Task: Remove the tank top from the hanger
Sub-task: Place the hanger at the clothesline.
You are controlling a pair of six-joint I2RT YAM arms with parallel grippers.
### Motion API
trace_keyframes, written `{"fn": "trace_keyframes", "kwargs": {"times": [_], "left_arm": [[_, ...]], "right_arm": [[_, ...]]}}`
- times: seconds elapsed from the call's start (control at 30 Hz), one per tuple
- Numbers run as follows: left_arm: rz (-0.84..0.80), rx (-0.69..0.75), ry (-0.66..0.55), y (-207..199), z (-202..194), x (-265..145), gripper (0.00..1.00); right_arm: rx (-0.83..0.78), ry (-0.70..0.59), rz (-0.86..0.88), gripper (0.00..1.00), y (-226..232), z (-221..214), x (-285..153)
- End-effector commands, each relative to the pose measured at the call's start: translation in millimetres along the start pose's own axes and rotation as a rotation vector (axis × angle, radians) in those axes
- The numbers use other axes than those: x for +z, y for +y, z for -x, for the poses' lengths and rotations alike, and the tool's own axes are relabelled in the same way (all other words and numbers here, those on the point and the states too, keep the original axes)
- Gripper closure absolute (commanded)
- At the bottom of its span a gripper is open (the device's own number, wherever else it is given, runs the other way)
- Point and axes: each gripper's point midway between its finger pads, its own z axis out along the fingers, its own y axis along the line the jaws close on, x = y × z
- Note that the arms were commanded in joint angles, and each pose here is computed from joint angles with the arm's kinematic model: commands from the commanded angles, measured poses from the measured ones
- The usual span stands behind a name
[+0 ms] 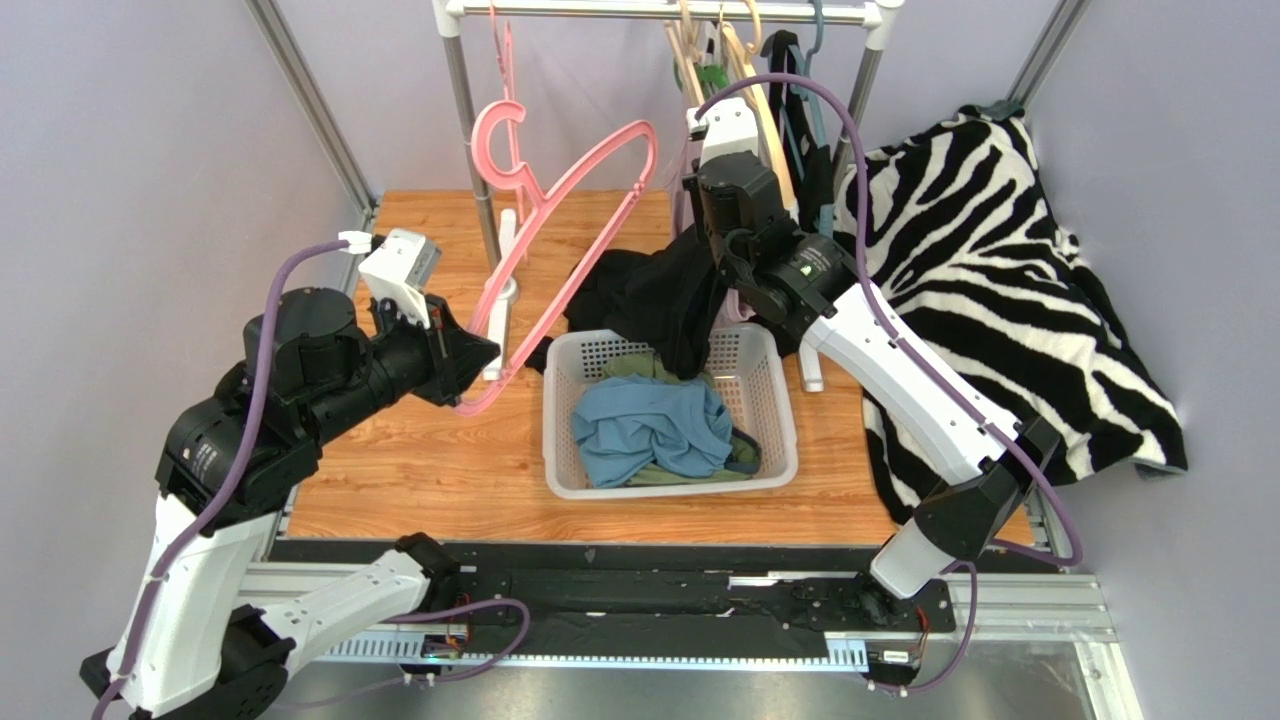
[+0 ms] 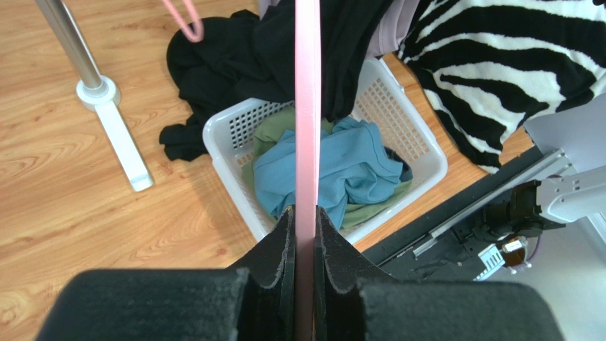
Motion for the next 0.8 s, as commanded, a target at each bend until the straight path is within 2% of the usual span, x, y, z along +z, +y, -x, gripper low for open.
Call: {"fn": "trace_keyframes", "kwargs": {"times": [0.0,0.17,0.27,0.37,0.5,0.77], "left_arm": [[0.045,-0.015,-0.017,6.6,6.2,9.3,1.00],[0.175,0.047,-0.032,28.3,21.7,23.2,1.00],[0.278,0.092,-0.053,41.9,46.6,33.7,1.00],[0.311,0.128,-0.053,45.6,58.8,50.8,1.00],[0.348,0.160,-0.127,48.1,87.2,62.3,1.00],[0.394,0.222,-0.181,50.9,118.2,81.4,1.00]], "right_arm": [[0.052,-0.071,-0.021,1.00,-5.3,28.5,-5.6],[0.055,-0.079,-0.012,1.00,-7.6,32.6,-10.2],[0.060,-0.085,-0.001,1.00,-7.5,34.4,-14.4],[0.064,-0.089,0.009,1.00,-7.3,34.1,-17.7],[0.062,-0.087,0.024,1.00,-7.2,29.7,-22.5],[0.076,-0.077,0.049,1.00,-6.2,22.0,-27.8]]}}
